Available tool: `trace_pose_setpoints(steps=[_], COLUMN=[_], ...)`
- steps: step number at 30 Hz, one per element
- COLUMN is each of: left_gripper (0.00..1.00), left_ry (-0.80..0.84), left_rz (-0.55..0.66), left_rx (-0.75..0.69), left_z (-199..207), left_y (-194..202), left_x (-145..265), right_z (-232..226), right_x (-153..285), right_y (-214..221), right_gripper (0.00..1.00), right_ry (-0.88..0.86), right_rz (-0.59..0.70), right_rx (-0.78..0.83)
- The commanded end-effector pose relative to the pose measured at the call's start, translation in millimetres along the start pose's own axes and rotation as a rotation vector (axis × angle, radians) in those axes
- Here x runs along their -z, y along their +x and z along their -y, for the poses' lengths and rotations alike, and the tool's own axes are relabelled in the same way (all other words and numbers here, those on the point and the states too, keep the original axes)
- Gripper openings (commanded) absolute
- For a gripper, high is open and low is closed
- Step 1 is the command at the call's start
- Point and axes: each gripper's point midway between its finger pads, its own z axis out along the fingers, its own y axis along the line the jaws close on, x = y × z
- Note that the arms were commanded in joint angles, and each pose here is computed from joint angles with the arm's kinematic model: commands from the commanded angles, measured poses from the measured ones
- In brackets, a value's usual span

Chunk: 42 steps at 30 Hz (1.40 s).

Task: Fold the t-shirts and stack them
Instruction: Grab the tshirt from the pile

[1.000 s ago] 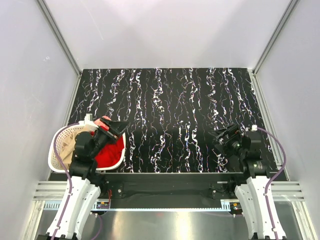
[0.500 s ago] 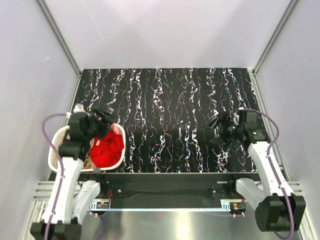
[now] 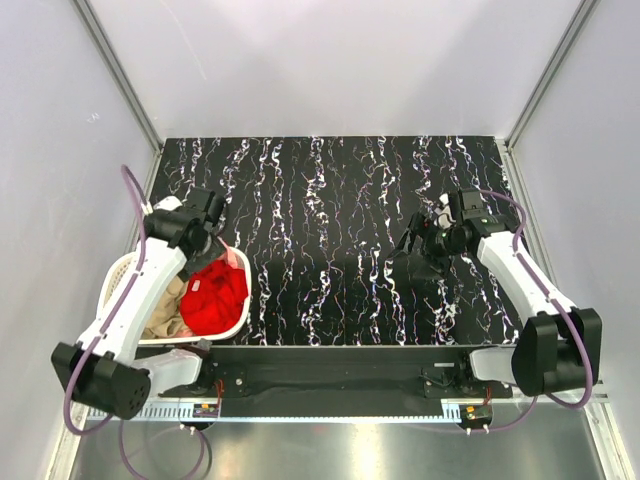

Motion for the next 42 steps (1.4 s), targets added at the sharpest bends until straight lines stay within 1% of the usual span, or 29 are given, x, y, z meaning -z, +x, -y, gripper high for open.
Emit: trace_pose_setpoints(steps=[1,3,5,7,12,15,16,18,19,20,22,23,24,25,27,28,29,31,32,33,34,36,38,39,41,42], left_gripper=[0.63,0.64,0.65,0.64,0.58,0.46,0.38,0.32,0.27,0.18,0.1,0.03,0.0,0.0,0.0,0.0,0.0,0.0,0.0,0.0,0.0,0.0,0.0,0.0,0.0,0.0], left_ry=[-0.162,-0.206,-0.196,-0.186,-0.178,-0.169,-0.151,-0.141,-0.138,-0.129,-0.108,-0.09,-0.076,-0.05,-0.02,-0.012,0.002,0.053,0.079,0.133,0.166,0.288,0.41,0.505,0.637,0.752], left_rz=[0.058,0.039,0.021,0.002,-0.041,-0.042,-0.04,-0.045,-0.047,-0.042,-0.045,-0.037,-0.043,-0.036,-0.024,-0.026,-0.02,-0.006,0.005,0.029,0.043,0.094,0.158,0.2,0.278,0.324], left_rx=[-0.075,-0.1,-0.112,-0.098,-0.068,-0.07,-0.064,-0.066,-0.066,-0.065,-0.063,-0.055,-0.053,-0.044,-0.037,-0.037,-0.04,-0.029,-0.025,-0.011,-0.009,0.004,0.014,0.037,0.061,0.077], left_z=[-23,-23,-16,-11,-15,-15,-11,-10,-10,-9,-8,-9,-9,-9,-9,-11,-12,-10,-9,-6,-3,10,15,24,27,36], left_y=[-12,-9,-5,-3,4,5,5,6,6,4,4,2,3,2,1,3,2,0,-2,-7,-11,-27,-42,-55,-70,-83], left_x=[-8,-18,-30,-39,-55,-61,-61,-61,-60,-58,-53,-48,-44,-37,-31,-30,-27,-17,-11,0,8,36,67,92,130,161], right_z=[-6,-7,-5,-3,-3,-3,-2,-2,-2,-3,-5,-8,-13,-25,-41,-54,-67,-92,-95,-104,-114,-117,-121,-120,-117,-116], right_x=[4,3,3,4,6,7,7,8,9,10,10,10,10,8,5,7,-1,1,-5,-7,-4,-7,-5,-5,-3,-2], right_y=[3,3,3,2,3,3,2,3,2,3,4,4,4,7,9,6,10,3,3,6,1,0,-4,-5,-8,-9], right_gripper=[0.94,0.94,0.94,0.94,0.94,0.94,0.94,0.94,0.94,0.94,0.96,0.98,1.0,1.0,1.0,1.0,1.0,1.0,1.0,1.0,1.0,1.0,1.0,1.0,1.0,1.0], right_ry=[-0.025,-0.032,-0.023,-0.011,-0.008,-0.004,0.0,0.005,0.006,0.003,-0.012,-0.028,-0.049,-0.097,-0.13,-0.147,-0.16,-0.177,-0.169,-0.174,-0.177,-0.166,-0.156,-0.149,-0.114,-0.104], right_rz=[-0.02,-0.023,-0.02,-0.014,-0.009,0.0,0.004,0.004,0.006,0.007,0.003,0.001,-0.004,-0.024,-0.04,-0.027,-0.043,-0.014,-0.029,-0.038,-0.021,-0.03,-0.017,-0.015,-0.006,-0.002], right_rx=[0.061,0.062,0.068,0.074,0.075,0.079,0.074,0.07,0.069,0.069,0.07,0.082,0.099,0.148,0.195,0.229,0.276,0.322,0.324,0.343,0.354,0.352,0.36,0.361,0.357,0.357])
